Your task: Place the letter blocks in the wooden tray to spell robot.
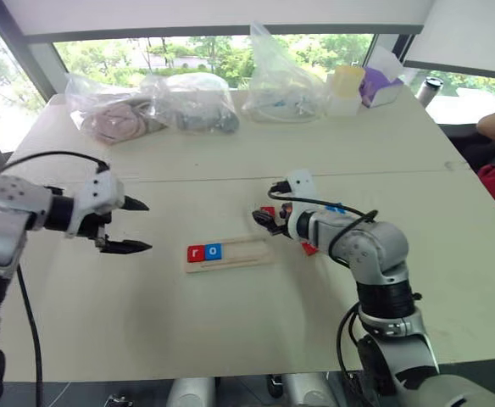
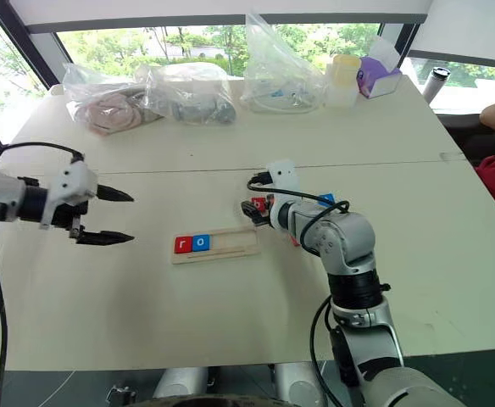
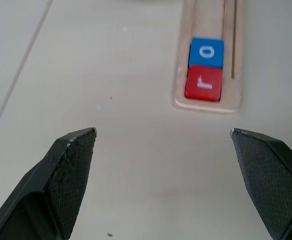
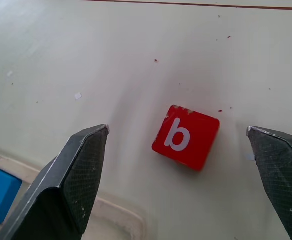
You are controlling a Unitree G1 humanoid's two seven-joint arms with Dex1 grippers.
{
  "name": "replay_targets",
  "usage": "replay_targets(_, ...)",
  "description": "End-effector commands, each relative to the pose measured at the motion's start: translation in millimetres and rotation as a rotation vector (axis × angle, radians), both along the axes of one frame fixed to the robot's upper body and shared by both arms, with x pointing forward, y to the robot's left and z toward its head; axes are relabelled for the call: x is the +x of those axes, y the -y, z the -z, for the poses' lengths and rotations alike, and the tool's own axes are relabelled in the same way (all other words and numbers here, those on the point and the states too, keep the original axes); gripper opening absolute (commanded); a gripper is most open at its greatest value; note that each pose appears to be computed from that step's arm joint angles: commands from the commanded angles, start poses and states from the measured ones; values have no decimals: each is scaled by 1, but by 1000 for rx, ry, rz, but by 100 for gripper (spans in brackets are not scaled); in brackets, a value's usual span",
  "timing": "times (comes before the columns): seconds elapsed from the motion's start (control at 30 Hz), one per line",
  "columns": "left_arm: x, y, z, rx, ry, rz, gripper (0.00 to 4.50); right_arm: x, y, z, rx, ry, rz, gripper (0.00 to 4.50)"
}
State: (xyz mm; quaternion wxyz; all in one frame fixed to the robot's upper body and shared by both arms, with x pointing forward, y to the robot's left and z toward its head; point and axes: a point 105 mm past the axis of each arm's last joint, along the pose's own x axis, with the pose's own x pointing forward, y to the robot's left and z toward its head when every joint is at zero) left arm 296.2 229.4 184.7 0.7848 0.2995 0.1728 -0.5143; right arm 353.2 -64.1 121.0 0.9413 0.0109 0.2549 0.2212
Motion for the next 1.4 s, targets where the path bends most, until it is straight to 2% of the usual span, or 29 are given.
replay_targets(0.03,-10,4,-20,-47,77,-56,447,4,-4,-3,-45,19,25,450)
replay_targets(0.13,-15,7,-13,-71,95,-125,447,8,-5,5,-76,2,54,450)
replay_targets(0.27,-17,15,-8,-134,109,-175,447,11,-18,16,-102,-21,50,450)
replay_targets(0.43,-16,19,2,-143,107,-202,447,12,-42,23,-104,-34,2,450)
replay_targets(0.53,-14,20,5,-141,115,-212,450,14,-46,27,-109,-37,5,355)
replay_targets(0.7,-13,25,6,-154,115,-201,450,14,-44,28,-126,-27,6,112)
replay_targets(0.77,-12,28,6,-159,117,-189,450,18,-39,21,-127,8,25,114)
replay_targets(0.87,-13,47,1,-185,113,-122,450,24,-2,-13,-183,183,94,114)
replay_targets(0.93,-17,62,-2,-210,98,-62,450,18,28,-26,-210,229,161,114)
replay_targets(1.0,-23,79,-1,-225,74,11,450,-1,59,-30,-223,218,232,114)
replay_targets(1.1,-26,96,0,-240,59,72,450,-30,82,-24,-210,152,318,114)
replay_targets(1.2,-26,101,-1,-248,55,92,450,-47,87,-19,-180,99,372,114)
replay_targets(1.3,-21,110,-2,-250,51,128,450,-77,101,4,-137,24,508,114)
replay_targets(1.4,-17,112,2,-240,41,147,450,-86,110,24,-112,-70,603,114)
